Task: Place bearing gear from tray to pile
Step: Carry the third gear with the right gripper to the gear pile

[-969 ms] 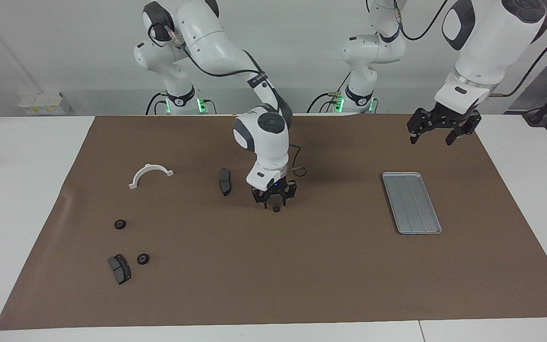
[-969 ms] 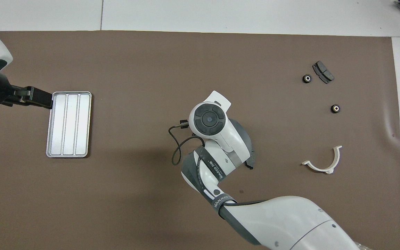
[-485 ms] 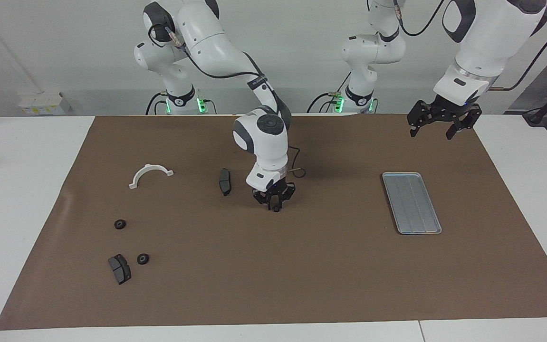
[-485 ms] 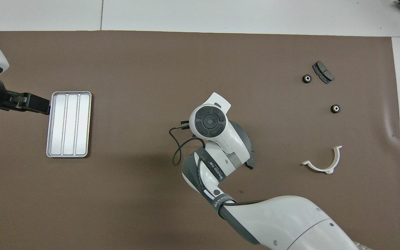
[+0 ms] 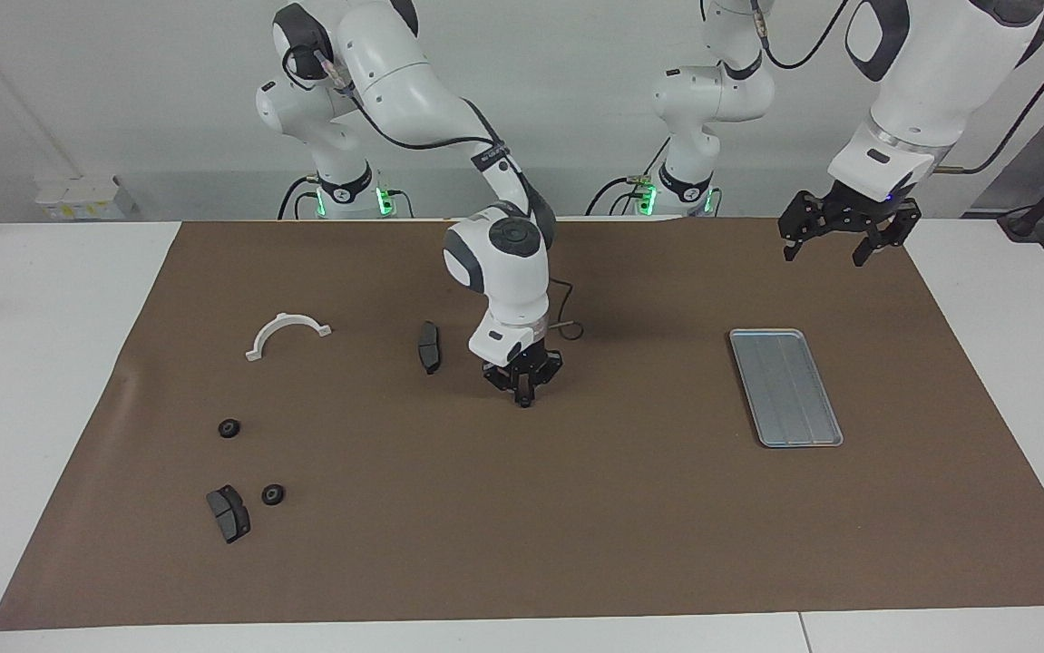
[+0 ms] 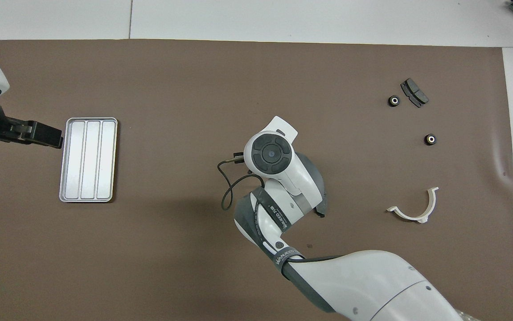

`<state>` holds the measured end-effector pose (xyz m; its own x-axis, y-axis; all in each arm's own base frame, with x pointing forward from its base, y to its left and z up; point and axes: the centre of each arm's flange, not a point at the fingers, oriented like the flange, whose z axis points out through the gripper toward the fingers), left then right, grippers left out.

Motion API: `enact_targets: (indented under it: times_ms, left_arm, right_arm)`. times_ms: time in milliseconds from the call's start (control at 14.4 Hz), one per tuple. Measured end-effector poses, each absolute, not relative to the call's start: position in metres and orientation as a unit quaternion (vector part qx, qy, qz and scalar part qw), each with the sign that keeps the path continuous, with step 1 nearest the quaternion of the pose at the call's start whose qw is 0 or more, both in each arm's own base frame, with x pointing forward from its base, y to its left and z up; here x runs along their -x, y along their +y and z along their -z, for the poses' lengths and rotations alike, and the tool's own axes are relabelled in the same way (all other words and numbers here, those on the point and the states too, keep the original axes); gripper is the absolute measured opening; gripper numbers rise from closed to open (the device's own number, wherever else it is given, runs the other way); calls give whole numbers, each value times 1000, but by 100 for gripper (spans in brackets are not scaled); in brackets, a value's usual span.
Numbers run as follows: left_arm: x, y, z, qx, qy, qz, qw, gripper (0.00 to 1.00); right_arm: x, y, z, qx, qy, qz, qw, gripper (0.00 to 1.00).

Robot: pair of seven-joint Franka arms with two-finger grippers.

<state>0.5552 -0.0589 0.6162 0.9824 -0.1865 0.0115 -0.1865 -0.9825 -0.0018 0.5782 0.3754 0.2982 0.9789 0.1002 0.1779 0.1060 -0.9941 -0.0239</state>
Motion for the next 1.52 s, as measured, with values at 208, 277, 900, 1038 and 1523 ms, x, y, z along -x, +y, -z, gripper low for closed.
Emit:
enact_targets:
  times_ms: [208,277,900,1038,1523]
  left_arm:
    - [-554,-58,-617,996,93,6,0,100]
    - [-554,-58,-617,996,93,6,0,100]
    - [-554,-53,-617,996,88,6,0,100]
    - [-554,-53,-617,996,88,6,0,100]
    - [-554,-53,-617,996,88,6,0,100]
  right_arm:
    - [-611,322,-308,996,-45,81,2,23]
    - [-624,293,-313,996,-50,76,-5,23]
    - [-674,37,-312,998,-45,30,-35,23]
    - [-667,23,-304,998,-39,19,-35,23]
    - [-642,30,-333,999,-44,-1,-32,52]
